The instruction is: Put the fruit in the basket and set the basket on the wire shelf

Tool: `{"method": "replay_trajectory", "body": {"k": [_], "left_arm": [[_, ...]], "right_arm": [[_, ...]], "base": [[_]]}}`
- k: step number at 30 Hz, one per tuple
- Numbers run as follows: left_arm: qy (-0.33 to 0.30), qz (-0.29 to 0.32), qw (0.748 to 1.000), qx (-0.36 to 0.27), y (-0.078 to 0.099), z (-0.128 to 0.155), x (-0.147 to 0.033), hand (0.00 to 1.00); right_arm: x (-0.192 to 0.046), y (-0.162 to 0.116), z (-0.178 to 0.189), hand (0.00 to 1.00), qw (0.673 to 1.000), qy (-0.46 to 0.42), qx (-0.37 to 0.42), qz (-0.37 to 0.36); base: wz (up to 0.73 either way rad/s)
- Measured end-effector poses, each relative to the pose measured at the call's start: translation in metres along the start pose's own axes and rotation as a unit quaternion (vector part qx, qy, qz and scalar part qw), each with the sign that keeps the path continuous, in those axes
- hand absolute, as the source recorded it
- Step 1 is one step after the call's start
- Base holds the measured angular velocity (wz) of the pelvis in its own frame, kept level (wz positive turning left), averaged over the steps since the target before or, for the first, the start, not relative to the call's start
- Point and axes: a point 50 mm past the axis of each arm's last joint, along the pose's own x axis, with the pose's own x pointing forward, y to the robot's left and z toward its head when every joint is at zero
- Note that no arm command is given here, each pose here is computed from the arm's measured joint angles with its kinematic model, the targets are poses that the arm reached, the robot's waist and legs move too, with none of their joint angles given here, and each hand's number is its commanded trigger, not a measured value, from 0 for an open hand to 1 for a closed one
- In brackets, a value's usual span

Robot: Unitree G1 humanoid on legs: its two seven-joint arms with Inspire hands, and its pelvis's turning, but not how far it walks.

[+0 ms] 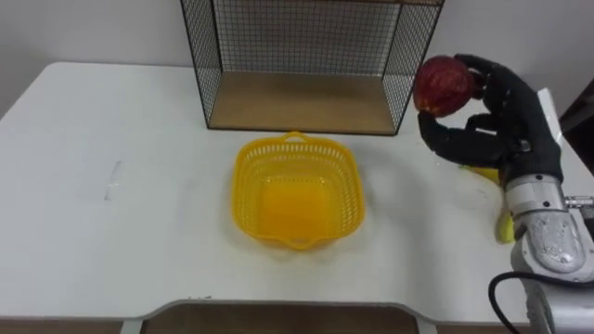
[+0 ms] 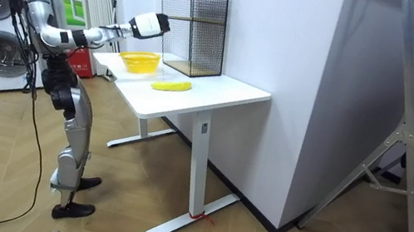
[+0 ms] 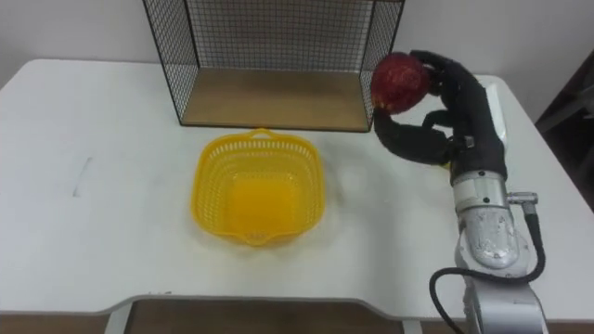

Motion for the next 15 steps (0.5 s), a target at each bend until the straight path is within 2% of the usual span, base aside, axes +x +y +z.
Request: {"method": "replay_trajectory", "body": {"k": [4, 15], "left_arm": [[-0.006, 0.002, 1.000, 0.001, 0.002, 0.004, 0.001, 0.00], [-0.031, -0.001, 0.999, 0.038, 0.004, 0.026, 0.005, 0.00]], "right_arm": [[0.000, 0.007, 0.008, 1.00, 0.999, -0.018, -0.014, 0.029], [-0.007, 0.049, 0.014, 1.00, 0.975, -0.024, -0.098, 0.197]], "base": [[-0.04], [-0.02]]}}
